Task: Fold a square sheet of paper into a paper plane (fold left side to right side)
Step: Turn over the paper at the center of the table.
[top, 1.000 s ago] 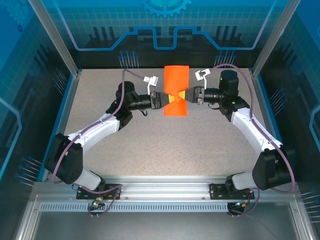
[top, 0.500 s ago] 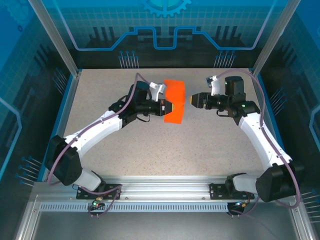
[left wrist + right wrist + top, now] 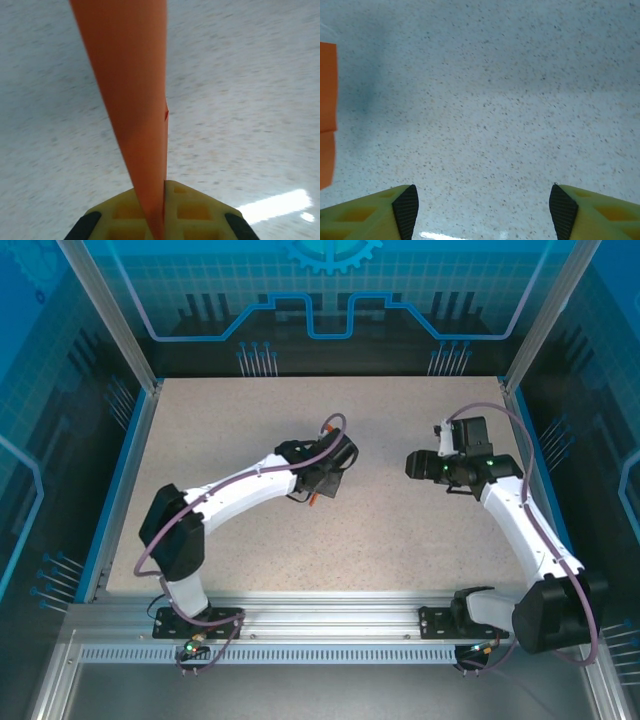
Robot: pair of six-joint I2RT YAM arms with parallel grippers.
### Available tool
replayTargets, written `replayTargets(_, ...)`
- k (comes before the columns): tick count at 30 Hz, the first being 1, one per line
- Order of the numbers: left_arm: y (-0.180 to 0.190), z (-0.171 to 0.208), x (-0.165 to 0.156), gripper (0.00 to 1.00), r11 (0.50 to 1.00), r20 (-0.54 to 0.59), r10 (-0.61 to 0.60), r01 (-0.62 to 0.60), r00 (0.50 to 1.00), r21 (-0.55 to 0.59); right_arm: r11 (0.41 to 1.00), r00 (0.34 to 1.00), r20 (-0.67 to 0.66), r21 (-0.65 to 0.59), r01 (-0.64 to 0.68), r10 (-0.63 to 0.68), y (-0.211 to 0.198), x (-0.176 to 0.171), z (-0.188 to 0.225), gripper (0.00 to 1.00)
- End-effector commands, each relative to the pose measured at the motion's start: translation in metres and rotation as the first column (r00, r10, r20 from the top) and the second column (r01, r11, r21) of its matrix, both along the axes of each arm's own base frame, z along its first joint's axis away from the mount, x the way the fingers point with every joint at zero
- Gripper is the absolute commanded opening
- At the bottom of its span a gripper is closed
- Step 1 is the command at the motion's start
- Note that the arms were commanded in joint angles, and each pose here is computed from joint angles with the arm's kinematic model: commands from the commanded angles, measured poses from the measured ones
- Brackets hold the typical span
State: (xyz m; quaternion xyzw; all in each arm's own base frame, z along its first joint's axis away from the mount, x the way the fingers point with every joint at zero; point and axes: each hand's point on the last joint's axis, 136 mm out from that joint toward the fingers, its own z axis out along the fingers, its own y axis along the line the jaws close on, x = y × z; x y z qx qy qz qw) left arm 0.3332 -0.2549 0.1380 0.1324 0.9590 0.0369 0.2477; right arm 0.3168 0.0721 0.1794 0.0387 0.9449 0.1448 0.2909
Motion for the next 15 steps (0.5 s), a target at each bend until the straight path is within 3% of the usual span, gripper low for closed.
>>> replayTargets(1, 0.041, 0.000, 0.002, 0.00, 0.960, 0.046, 0.130, -0.137, 0.990, 0.246, 0.999, 0.999, -0.002, -0.020, 0.048, -0.048, -0.014, -0.007, -0.001, 0.73)
replayTargets(7, 0.049, -0.030, 0.003, 0.00, 0.902, 0.010, 0.243, -0.230, 0.970, 0.366, 0.999, 0.999, 0.007, 0.011, 0.044, -0.044, -0.013, -0.007, -0.001, 0.73)
replayTargets(15, 0.033, -0.076, 0.001, 0.00, 0.898, -0.097, 0.291, -0.236, 0.952, 0.372, 0.999, 1.000, -0.008, 0.042, 0.026, -0.025, -0.008, -0.011, -0.007, 0.73)
